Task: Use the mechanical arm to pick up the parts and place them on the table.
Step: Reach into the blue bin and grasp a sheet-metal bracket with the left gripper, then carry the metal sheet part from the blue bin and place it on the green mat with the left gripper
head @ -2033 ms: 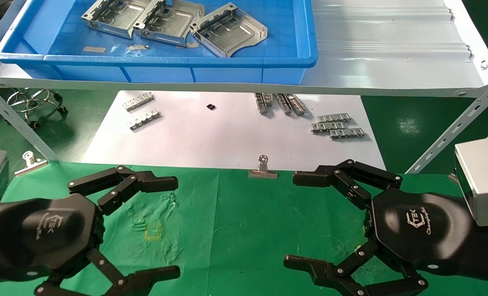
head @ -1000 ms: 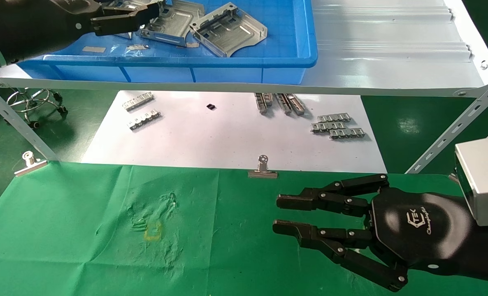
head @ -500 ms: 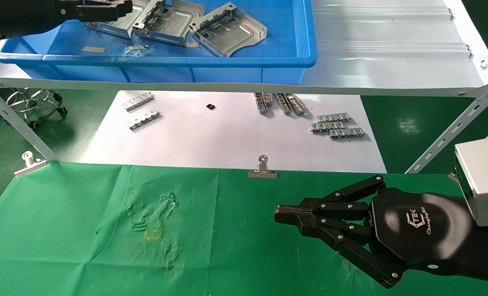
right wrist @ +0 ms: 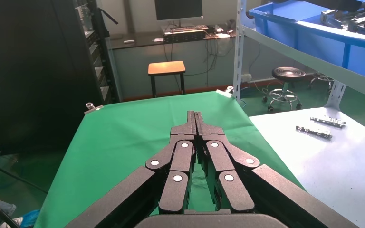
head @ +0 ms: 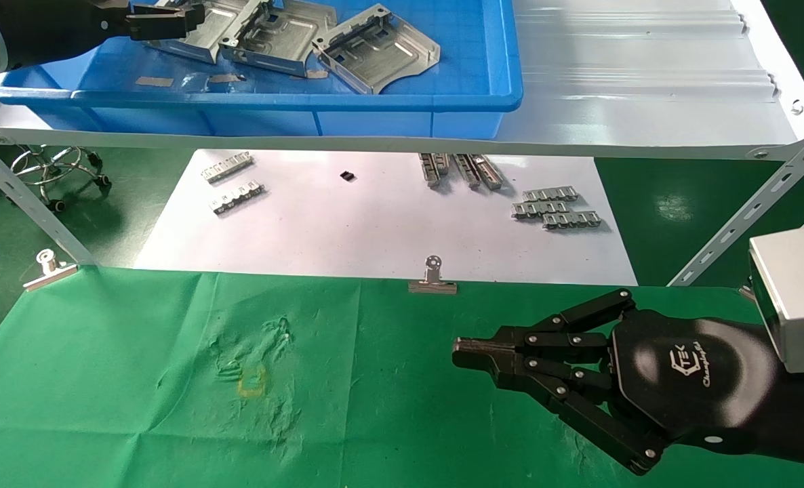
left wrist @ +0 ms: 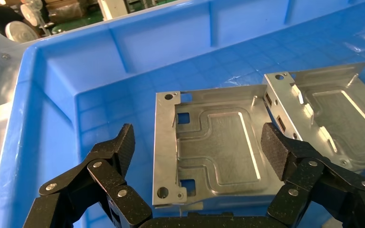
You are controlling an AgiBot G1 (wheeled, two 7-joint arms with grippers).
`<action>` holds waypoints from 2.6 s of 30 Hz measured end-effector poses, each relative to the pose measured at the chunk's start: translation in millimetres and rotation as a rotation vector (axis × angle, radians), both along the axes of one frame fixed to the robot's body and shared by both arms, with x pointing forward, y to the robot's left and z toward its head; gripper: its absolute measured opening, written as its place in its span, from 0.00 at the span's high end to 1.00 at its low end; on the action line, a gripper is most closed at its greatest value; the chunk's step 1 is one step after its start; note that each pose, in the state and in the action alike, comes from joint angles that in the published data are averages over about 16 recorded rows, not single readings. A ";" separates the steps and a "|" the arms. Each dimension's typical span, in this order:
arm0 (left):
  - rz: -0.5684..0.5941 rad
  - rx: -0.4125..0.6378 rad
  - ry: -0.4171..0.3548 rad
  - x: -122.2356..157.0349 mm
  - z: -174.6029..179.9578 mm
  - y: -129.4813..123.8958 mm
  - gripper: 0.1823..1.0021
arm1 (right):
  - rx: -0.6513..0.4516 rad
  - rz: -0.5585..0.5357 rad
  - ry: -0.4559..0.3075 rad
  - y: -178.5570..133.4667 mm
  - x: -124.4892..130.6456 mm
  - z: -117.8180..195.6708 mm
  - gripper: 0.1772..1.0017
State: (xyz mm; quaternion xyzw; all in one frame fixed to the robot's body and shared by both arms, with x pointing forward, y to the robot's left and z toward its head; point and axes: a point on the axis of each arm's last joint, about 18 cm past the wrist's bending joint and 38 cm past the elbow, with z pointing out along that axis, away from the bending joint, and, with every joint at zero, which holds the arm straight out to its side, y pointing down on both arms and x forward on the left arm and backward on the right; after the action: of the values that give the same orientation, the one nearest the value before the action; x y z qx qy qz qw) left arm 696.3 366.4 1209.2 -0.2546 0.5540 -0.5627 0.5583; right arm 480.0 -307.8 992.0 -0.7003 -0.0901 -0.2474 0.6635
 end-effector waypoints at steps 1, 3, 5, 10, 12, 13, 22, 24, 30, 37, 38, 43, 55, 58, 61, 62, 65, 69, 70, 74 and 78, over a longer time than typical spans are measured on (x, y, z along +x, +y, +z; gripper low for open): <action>0.006 0.002 0.000 1.0 -0.2 0.0 0.03 | 0.000 0.000 0.000 0.0 0.0 0.0 0.98; 0.017 0.004 0.000 2.9 -0.7 0.0 0.05 | 0.000 0.000 0.000 0.0 0.0 0.0 0.98; 0.029 0.006 0.001 4.7 -1.5 0.1 0.07 | 0.000 0.000 0.000 0.0 0.0 0.0 0.98; 0.055 0.009 0.005 9.1 -4.3 0.9 0.13 | 0.000 0.000 0.000 0.0 0.0 0.0 0.98; 0.064 0.010 0.006 10.6 -5.4 1.3 0.17 | 0.000 0.000 0.000 0.0 0.0 0.0 0.98; 0.067 0.010 0.007 11.2 -5.9 1.6 0.19 | 0.000 0.000 0.000 0.0 0.0 0.0 0.98; 0.089 0.012 0.007 14.6 -9.1 3.5 0.40 | 0.000 0.000 0.000 0.0 0.0 0.0 0.98; 0.091 0.012 0.007 14.8 -9.4 4.0 0.47 | 0.000 0.000 0.000 0.0 0.0 0.0 0.98; 0.097 0.016 0.004 15.2 -10.2 5.4 0.64 | 0.000 0.000 0.000 0.0 0.0 0.0 0.98; 0.104 0.019 -0.004 15.0 -9.8 7.5 0.80 | 0.000 0.000 0.000 0.0 0.0 0.0 0.98; 0.105 0.020 -0.006 14.9 -9.4 7.8 0.82 | 0.000 0.000 0.000 0.0 0.0 0.0 0.98; 0.107 0.018 -0.023 13.0 -5.5 9.3 0.87 | 0.000 0.000 0.000 0.0 0.0 0.0 0.98; 0.066 -0.003 -0.095 0.0 12.8 11.2 0.89 | 0.000 0.000 0.000 0.0 0.0 0.0 0.98; 0.027 0.005 -0.113 -6.3 14.7 10.1 0.89 | 0.000 0.000 0.000 0.0 0.0 0.0 0.98; -0.034 0.028 -0.129 -15.0 14.0 7.4 0.89 | 0.000 0.000 0.000 0.0 0.0 0.0 0.98; -0.058 0.039 -0.134 -18.4 13.0 6.0 0.89 | 0.000 0.000 0.000 0.0 0.0 0.0 0.98; -0.138 0.072 -0.148 -30.2 8.7 2.3 0.89 | 0.000 0.000 0.000 0.0 0.0 0.0 0.98; -0.252 0.126 -0.168 -49.4 0.4 -2.1 0.89 | 0.000 0.000 0.000 0.0 0.0 0.0 0.98; -0.281 0.141 -0.173 -54.4 -2.2 -3.1 0.89 | 0.000 0.000 0.000 0.0 0.0 0.0 0.98; -0.385 0.206 -0.191 -73.7 -13.7 -6.6 0.89 | 0.000 0.000 0.000 0.0 0.0 0.0 0.98; -0.454 0.273 -0.208 -88.4 -25.8 -7.2 0.89 | 0.000 0.000 0.000 0.0 0.0 0.0 0.98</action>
State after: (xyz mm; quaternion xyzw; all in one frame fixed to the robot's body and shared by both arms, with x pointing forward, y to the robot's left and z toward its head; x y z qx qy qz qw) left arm 607.9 359.1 1183.4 0.0125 0.6071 -0.6166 0.5011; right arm 480.0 -307.8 992.0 -0.7003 -0.0901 -0.2474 0.6635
